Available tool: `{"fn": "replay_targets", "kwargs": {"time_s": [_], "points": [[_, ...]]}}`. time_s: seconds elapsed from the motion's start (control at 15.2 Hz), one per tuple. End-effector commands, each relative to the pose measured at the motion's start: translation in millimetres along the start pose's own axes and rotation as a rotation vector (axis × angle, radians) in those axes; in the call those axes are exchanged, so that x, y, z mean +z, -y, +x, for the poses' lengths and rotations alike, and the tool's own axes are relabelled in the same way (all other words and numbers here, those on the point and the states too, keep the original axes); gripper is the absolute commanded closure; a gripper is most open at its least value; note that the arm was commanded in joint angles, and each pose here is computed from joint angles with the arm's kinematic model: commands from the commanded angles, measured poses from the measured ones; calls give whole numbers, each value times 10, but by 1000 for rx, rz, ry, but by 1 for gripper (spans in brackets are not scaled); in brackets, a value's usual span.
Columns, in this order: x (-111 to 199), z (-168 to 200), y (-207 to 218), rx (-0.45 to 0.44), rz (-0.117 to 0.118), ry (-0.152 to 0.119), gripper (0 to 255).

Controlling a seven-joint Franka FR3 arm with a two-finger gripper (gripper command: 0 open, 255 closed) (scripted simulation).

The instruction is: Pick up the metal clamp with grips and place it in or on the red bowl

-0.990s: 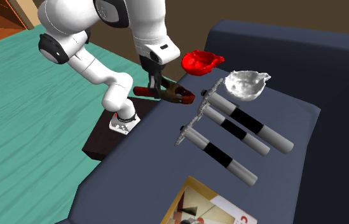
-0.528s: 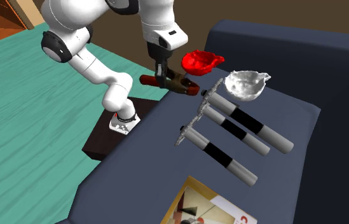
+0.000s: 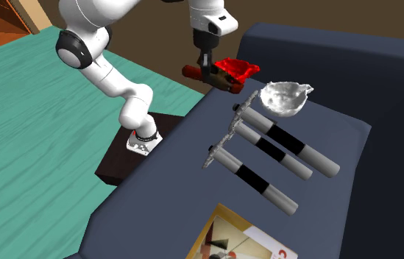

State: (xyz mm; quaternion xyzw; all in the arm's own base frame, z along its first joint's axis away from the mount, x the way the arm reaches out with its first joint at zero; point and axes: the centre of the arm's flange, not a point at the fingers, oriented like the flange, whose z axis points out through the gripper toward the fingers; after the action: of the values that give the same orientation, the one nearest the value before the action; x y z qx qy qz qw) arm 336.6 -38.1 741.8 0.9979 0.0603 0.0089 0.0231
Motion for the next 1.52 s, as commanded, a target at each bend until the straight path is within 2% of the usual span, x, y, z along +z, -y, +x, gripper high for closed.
{"fn": "replay_targets", "kwargs": {"time_s": [0.0,1.12,1.45], "points": [[-2,104,270,1,0,0,255],[-123,1139,2224,1,0,0,255],[140,1135,2236,1,0,0,255]]}}
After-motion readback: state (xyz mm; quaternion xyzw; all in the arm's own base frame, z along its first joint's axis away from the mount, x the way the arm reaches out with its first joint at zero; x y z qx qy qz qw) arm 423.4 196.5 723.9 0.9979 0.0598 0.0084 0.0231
